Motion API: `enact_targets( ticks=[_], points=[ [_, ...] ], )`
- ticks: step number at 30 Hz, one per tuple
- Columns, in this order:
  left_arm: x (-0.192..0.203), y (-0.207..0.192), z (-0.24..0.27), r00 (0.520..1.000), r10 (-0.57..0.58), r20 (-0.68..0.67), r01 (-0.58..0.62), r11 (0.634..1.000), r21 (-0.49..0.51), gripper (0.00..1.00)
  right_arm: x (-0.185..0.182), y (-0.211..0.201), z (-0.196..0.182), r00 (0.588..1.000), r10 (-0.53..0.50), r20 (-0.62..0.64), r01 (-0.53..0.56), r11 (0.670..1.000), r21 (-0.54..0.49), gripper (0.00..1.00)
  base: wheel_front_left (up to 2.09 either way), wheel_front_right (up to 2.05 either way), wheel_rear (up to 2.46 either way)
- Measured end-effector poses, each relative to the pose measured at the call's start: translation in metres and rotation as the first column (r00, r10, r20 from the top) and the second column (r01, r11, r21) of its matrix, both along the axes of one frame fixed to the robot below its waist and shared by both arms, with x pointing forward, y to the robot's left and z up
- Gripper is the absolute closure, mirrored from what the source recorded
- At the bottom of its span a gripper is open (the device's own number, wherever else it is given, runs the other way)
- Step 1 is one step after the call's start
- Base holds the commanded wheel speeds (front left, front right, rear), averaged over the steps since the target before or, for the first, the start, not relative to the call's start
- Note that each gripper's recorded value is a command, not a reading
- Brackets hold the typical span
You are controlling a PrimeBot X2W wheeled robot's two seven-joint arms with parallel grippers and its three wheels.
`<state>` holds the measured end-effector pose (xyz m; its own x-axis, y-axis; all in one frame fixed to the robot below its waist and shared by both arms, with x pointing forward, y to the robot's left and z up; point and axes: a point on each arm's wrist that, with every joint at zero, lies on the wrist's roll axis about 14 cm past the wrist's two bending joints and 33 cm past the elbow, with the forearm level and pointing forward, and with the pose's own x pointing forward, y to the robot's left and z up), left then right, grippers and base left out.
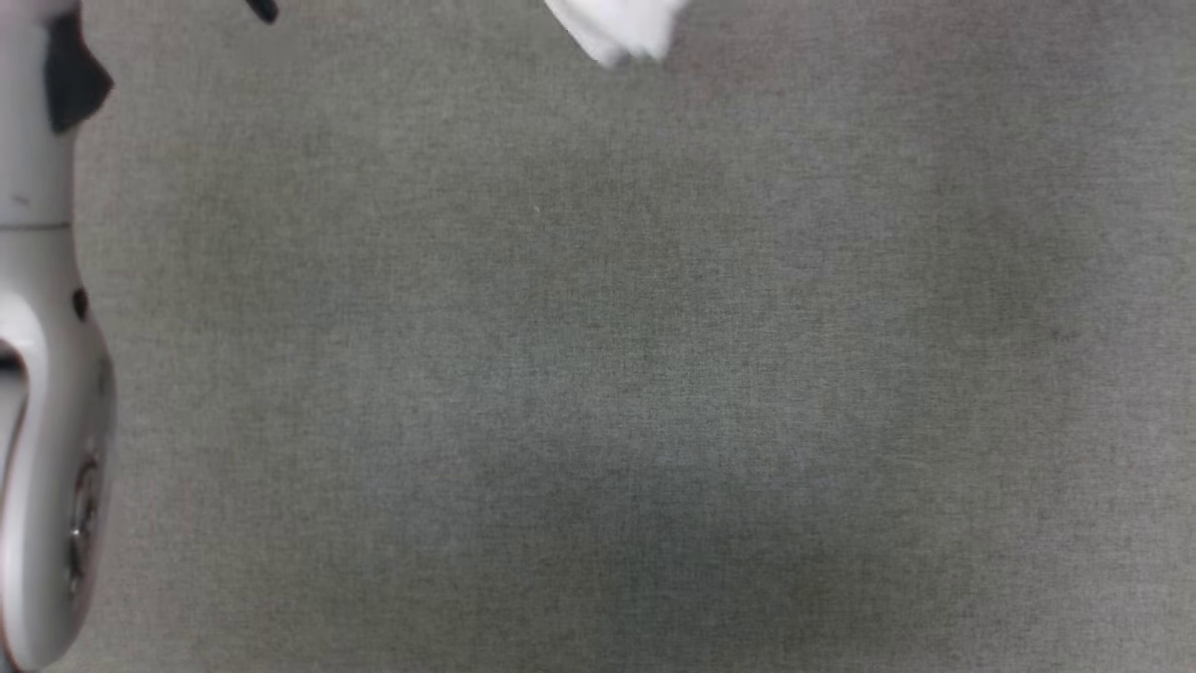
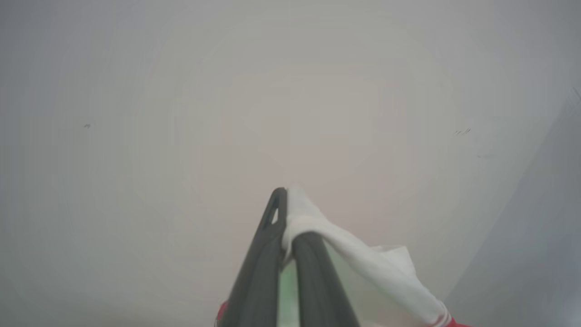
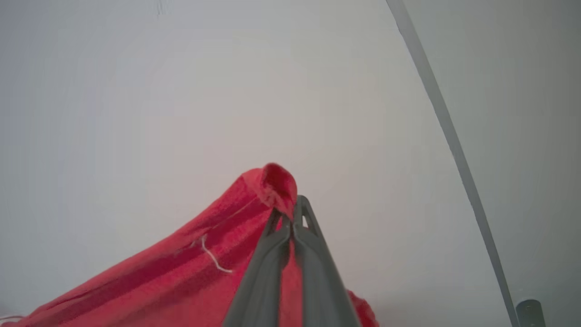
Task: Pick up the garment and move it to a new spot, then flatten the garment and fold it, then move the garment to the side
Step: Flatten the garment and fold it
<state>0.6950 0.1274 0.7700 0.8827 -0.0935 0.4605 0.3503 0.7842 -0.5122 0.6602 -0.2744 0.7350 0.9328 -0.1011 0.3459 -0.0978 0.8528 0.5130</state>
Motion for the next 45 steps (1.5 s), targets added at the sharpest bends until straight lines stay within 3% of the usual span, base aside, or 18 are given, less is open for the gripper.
enact_targets(
  ticks=[6,12,15,26,30,45],
  points=[
    [0.005,-0.011,-0.015,0.998,-0.056,-0.028,0.056,0.998,-0.021,1.0,0.005,-0.002,-0.015,0.999,0.004,-0.039,-0.004,1.0,-0.002,1.0,0.0,0.0,0.0],
    [0.001,-0.027,-0.08,0.975,-0.149,-0.164,0.144,0.989,-0.039,1.0,0.006,0.016,-0.064,0.985,0.075,-0.153,-0.079,0.997,-0.02,1.0,0.0,0.0,0.0],
    [-0.012,-0.029,-0.119,0.958,-0.18,-0.224,0.162,0.982,-0.096,1.0,-0.005,0.02,-0.089,0.971,0.108,-0.215,-0.118,0.993,-0.031,1.0,0.0,0.0,0.0],
    [-0.104,-0.023,-0.21,0.912,-0.258,-0.32,0.171,0.946,-0.276,1.0,-0.074,0.033,-0.159,0.884,0.243,-0.399,-0.267,0.964,-0.007,1.0,0.0,0.0,0.0],
    [-0.141,-0.016,-0.226,0.907,-0.239,-0.347,0.138,0.947,-0.292,1.0,-0.104,0.037,-0.179,0.847,0.279,-0.452,-0.309,0.951,0.007,1.0,0.0,0.0,0.0],
    [-0.257,-0.014,-0.259,0.841,-0.26,-0.475,0.062,0.917,-0.394,1.0,-0.193,0.029,-0.208,0.784,0.293,-0.548,-0.327,0.944,0.036,1.0,0.0,0.0,0.0]
  ],
)
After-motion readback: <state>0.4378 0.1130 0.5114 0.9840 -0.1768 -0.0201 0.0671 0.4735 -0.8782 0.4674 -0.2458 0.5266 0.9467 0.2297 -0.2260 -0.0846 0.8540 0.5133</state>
